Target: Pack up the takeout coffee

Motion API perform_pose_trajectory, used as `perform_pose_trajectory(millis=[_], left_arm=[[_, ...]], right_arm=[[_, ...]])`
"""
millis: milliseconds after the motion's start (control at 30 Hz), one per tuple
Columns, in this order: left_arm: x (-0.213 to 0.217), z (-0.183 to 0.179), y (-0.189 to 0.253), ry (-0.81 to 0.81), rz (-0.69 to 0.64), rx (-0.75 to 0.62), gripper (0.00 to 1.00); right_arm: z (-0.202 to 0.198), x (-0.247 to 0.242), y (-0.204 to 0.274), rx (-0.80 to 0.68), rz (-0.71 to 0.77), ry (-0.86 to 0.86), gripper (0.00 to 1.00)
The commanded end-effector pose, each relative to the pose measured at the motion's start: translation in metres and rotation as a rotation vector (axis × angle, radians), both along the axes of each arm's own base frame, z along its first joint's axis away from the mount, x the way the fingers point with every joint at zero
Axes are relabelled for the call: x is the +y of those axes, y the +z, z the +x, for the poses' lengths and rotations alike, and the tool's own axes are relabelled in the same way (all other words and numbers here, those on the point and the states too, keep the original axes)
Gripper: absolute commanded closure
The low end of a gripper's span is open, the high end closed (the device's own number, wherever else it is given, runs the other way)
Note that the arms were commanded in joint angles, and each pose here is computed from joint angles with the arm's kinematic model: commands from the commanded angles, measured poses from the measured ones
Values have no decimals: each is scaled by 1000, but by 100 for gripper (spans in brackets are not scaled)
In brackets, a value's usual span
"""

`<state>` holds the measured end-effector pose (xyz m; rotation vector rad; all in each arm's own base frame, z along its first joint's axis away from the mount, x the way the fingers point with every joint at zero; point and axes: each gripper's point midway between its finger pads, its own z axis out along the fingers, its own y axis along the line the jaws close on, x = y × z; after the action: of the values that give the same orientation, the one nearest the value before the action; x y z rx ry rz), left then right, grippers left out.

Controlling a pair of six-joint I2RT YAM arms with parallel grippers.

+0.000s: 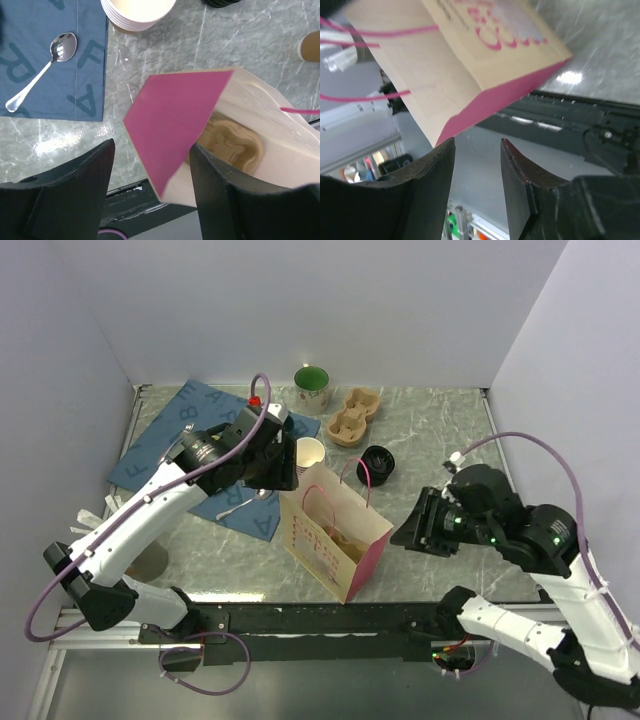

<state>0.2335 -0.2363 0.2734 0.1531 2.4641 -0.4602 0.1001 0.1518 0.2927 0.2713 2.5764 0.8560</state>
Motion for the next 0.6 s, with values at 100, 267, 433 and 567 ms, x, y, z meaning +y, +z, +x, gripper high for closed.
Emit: perform_pose_trajectory(millis=[100,267,433,567], left_arm=[[-15,10,11,-125,-90,-60,34],[-21,3,8,-161,-136,-50,34],[-17,1,4,-158,-126,-52,37],[-13,-2,5,-154,-121,-62,44]], right_arm=[[18,30,-22,34,-51,-104,49],[29,31,-22,7,-94,-145,49],[32,29,-26,31,-150,-160,48],[29,28,-30,61,-165,-173,48]])
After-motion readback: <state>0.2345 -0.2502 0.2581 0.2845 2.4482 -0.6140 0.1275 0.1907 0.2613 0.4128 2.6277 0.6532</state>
